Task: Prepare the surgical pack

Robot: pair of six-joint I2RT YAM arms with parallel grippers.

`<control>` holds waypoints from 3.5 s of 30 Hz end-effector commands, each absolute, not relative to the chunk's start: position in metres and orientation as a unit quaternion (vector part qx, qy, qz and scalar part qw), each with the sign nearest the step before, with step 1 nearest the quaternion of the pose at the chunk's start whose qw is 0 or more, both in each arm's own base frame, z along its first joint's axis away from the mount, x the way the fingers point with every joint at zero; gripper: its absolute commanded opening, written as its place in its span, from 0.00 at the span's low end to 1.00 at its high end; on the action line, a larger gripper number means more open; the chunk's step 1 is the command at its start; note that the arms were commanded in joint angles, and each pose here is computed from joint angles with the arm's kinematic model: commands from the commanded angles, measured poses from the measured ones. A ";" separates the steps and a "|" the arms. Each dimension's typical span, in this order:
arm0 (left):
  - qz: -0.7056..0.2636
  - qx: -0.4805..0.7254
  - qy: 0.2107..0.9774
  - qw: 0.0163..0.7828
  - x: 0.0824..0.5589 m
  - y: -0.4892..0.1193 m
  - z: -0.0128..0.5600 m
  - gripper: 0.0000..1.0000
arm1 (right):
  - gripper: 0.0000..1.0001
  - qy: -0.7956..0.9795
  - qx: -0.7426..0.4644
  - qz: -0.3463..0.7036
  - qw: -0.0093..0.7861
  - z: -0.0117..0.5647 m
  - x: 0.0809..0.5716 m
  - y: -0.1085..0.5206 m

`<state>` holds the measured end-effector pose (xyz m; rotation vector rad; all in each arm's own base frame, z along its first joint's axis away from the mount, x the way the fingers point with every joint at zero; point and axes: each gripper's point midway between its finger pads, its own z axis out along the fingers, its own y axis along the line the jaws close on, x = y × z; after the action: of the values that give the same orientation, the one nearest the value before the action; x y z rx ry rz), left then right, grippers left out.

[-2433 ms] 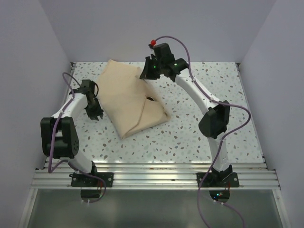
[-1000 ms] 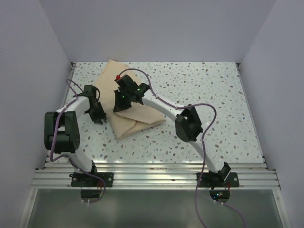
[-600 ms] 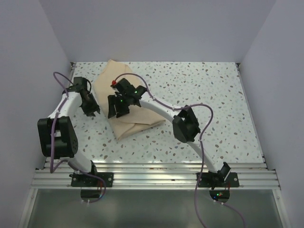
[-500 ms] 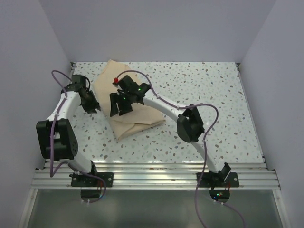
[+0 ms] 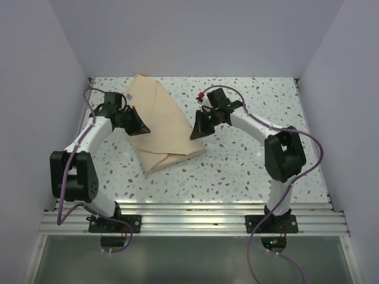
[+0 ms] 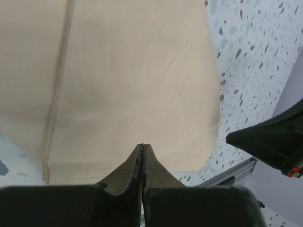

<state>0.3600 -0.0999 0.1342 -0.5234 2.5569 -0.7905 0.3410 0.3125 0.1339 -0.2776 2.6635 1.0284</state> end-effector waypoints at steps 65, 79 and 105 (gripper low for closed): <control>-0.149 -0.215 0.958 0.121 0.308 -0.035 0.041 0.08 | 0.00 0.958 -0.081 0.274 0.040 0.045 0.304 0.290; -0.132 -0.241 0.937 0.215 0.348 0.002 0.103 0.24 | 0.01 0.966 -0.087 0.224 0.100 0.078 0.318 0.270; -0.225 -0.228 0.903 0.285 0.455 -0.010 0.122 0.30 | 0.31 0.832 -0.095 0.481 0.258 0.156 0.504 0.423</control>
<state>0.4514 -0.0241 0.1062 -0.5838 2.4323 -0.6821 0.4953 0.4080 0.1081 -0.2352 2.3966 1.1993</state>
